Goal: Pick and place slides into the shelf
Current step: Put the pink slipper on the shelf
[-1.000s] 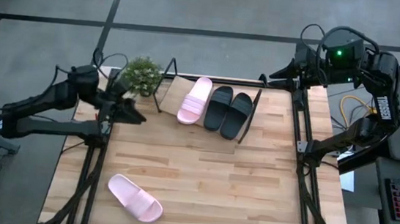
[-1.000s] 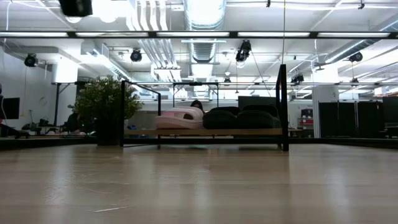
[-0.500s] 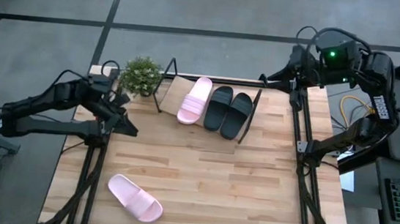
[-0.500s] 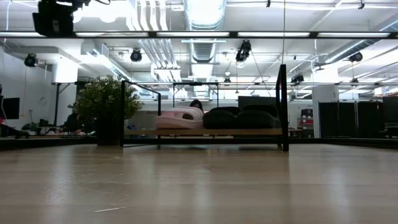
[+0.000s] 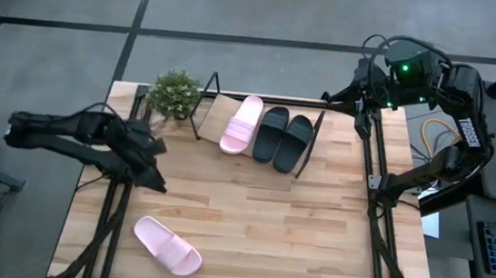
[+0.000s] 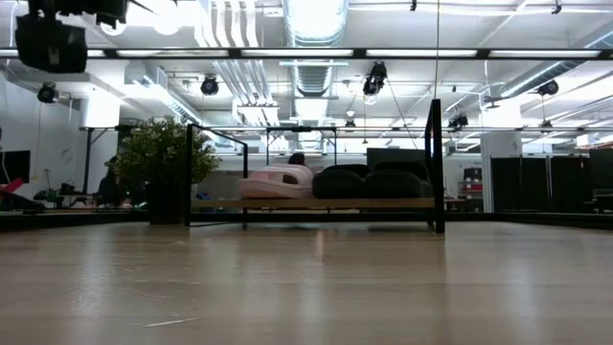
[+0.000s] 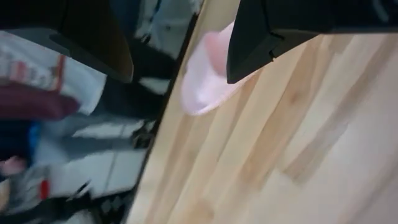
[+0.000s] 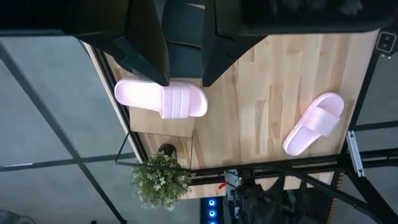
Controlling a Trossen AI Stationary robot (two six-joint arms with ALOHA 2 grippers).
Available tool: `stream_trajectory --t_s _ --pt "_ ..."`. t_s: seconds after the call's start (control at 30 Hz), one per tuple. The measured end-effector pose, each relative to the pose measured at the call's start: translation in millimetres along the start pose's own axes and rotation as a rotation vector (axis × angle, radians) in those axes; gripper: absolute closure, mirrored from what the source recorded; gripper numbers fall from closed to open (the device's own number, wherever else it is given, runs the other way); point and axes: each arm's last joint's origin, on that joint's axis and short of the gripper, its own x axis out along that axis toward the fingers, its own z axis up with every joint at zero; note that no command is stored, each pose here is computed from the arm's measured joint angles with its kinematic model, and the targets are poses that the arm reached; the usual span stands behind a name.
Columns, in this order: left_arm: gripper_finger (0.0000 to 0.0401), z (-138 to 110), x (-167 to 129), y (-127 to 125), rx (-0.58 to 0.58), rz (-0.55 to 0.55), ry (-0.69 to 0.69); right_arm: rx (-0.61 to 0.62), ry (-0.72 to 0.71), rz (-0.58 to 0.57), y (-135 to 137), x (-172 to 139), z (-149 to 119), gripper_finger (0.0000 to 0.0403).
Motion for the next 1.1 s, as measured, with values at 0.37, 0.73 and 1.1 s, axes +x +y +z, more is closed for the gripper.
stream_trajectory --t_s 0.37,0.73,1.1 --pt "0.0157 -21 57 11 -0.077 0.156 0.250 -0.007 -0.001 0.000 0 0 0 0.0320" --pt "0.0157 -46 103 23 -0.202 0.057 0.240 -0.010 0.000 0.000 0 0 0 0.0323" --pt "0.0157 -65 130 16 -0.271 0.086 0.280 -0.020 0.001 0.001 0 0 0 0.0323"
